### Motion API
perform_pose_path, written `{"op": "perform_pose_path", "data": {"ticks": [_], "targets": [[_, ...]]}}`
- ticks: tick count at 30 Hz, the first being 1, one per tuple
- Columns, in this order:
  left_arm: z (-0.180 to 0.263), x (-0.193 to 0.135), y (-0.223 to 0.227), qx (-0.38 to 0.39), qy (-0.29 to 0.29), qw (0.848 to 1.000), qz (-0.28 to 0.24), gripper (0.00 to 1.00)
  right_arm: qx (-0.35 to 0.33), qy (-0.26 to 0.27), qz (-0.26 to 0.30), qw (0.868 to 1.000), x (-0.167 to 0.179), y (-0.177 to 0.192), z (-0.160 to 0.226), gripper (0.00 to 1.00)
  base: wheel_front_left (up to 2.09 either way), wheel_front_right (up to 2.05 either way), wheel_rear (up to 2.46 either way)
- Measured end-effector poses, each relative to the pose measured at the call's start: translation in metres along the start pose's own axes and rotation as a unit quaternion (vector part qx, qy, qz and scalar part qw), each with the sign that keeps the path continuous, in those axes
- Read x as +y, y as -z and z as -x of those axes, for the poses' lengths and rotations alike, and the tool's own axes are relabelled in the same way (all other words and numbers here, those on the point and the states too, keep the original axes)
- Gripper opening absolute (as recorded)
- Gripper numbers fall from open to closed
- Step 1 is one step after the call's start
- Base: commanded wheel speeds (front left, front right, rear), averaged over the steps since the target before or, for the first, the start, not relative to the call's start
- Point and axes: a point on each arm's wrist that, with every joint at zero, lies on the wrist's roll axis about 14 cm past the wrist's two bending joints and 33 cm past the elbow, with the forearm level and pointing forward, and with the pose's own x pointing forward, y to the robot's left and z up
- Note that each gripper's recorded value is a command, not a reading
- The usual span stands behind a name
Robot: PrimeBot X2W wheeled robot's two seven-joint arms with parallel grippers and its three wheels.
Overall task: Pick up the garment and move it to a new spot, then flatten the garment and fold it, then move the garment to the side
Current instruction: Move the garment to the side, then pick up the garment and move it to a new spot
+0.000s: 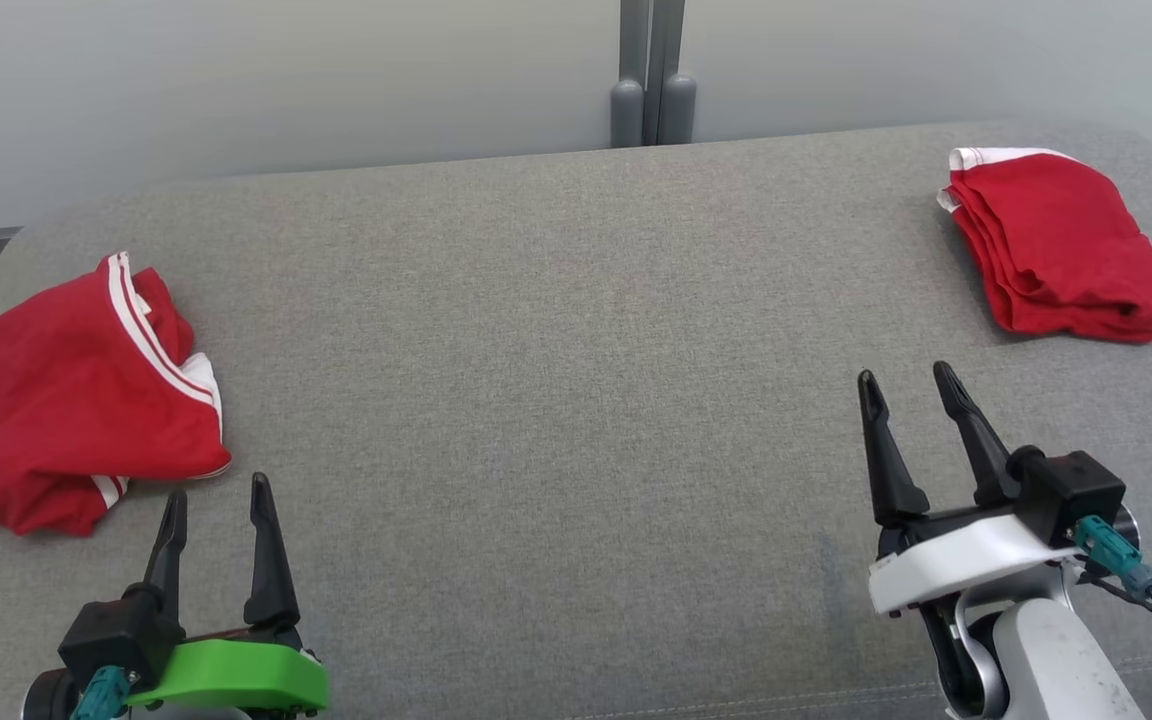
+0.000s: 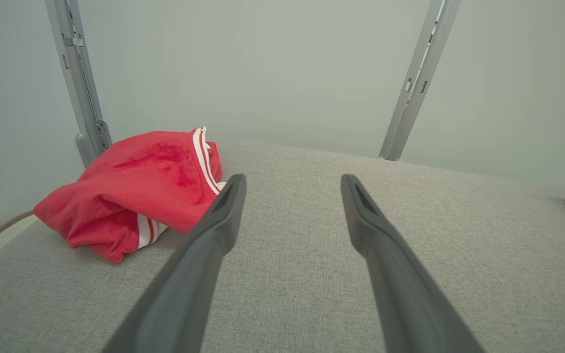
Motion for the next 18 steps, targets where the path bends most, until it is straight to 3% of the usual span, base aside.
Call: {"op": "perform_pose_path", "data": {"ticks": [18], "targets": [[0.005,-0.001,0.004,0.006,0.015,1.000,-0.006,1.00,0.007,0.000,-0.008,1.000,0.004,0.004,0.019,1.00,0.00,0.00,0.00]]}}
